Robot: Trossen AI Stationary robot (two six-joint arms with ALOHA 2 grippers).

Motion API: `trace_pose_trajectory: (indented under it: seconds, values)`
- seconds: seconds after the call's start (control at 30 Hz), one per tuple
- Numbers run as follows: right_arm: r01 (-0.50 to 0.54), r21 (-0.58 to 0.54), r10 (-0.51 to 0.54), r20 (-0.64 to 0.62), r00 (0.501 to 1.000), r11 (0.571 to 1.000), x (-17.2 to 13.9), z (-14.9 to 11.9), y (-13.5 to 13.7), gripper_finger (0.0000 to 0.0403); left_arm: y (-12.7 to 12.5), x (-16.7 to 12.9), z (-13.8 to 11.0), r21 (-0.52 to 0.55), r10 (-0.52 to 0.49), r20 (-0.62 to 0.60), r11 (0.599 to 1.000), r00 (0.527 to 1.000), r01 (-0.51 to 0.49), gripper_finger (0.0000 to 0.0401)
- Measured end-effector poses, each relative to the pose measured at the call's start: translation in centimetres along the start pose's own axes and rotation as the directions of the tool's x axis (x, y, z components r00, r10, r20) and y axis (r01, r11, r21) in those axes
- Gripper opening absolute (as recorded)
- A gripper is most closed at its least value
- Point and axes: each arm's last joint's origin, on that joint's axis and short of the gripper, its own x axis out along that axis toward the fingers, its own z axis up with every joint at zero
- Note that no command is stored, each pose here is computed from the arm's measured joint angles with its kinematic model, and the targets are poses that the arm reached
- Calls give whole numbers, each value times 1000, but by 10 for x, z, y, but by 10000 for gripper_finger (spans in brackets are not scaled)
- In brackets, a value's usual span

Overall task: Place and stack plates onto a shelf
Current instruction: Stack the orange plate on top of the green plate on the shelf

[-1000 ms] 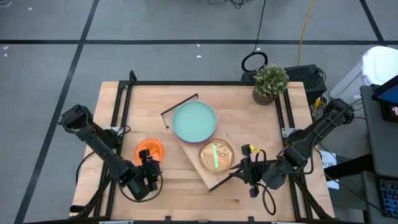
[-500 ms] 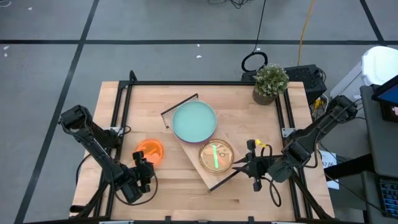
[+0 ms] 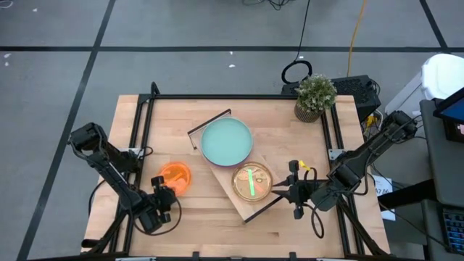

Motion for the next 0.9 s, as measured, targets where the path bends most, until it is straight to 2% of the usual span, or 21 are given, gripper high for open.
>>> trace_pose_trajectory:
  seconds: [0.13, 0.5, 0.7, 0.9]
  values:
    - [0, 8, 0, 0, 1000, 1000, 0, 0, 0, 68, 3, 5, -4, 13, -11, -19, 1000, 1000, 12, 127]
    - [0, 31, 0, 0, 1000, 1000, 0, 0, 0, 68, 5, 8, -7, 64, -15, -15, 998, 1000, 16, 116]
    - [-1, 31, 1, 0, 1000, 1000, 0, 0, 0, 68, 4, 8, -8, 98, -20, -22, 995, 1000, 22, 70]
    - [-1, 31, 1, 0, 1000, 1000, 0, 0, 0, 68, 4, 8, -7, 95, -22, -21, 995, 1000, 24, 47]
